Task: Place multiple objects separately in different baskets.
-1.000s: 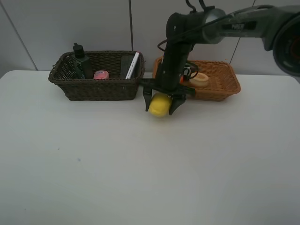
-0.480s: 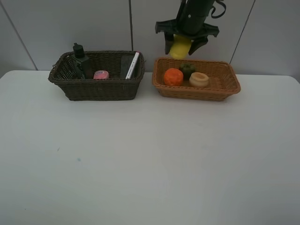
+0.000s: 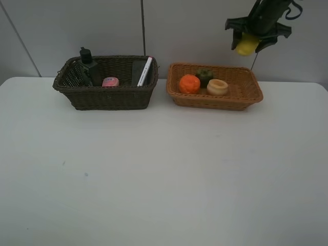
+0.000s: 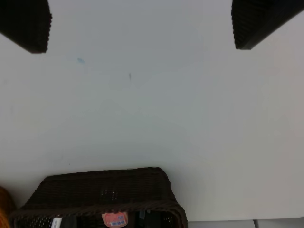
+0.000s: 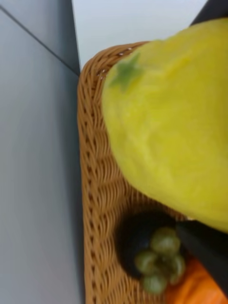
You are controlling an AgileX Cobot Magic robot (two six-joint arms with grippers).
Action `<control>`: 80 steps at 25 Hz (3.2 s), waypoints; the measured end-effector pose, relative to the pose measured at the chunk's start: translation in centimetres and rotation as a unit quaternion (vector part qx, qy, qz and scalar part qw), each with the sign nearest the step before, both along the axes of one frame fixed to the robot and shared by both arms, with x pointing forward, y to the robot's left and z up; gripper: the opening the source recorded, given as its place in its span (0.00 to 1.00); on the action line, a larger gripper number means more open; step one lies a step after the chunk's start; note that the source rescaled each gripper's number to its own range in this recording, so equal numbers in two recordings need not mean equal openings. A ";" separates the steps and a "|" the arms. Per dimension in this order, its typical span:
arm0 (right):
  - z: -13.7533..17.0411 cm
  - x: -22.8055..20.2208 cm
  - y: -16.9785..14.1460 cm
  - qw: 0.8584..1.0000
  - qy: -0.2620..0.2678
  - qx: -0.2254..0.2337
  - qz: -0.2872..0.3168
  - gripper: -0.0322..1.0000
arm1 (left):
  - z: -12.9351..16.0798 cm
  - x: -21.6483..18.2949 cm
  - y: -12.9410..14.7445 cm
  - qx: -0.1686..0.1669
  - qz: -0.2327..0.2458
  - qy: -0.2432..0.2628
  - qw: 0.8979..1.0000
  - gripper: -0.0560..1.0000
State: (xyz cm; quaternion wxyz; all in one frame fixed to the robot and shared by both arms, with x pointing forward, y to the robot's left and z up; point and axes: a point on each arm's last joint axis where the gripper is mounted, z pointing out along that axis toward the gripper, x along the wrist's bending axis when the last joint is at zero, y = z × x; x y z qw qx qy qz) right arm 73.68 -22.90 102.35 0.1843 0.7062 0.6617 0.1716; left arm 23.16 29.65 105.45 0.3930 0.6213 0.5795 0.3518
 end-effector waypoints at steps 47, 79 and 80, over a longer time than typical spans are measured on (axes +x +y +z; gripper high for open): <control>5.4 -16.6 -7.3 0.989 0.135 -0.020 -0.053 0.81 | 0.0 0.0 0.0 0.000 0.000 0.000 1.000 1.00; 4.9 -50.4 -8.0 0.940 -0.339 0.019 -0.012 0.82 | 0.0 0.0 0.0 0.000 0.000 0.000 1.000 1.00; 4.7 -50.6 -8.2 0.941 -0.338 0.012 -0.015 0.82 | 0.0 0.0 0.0 0.000 0.000 0.000 1.000 1.00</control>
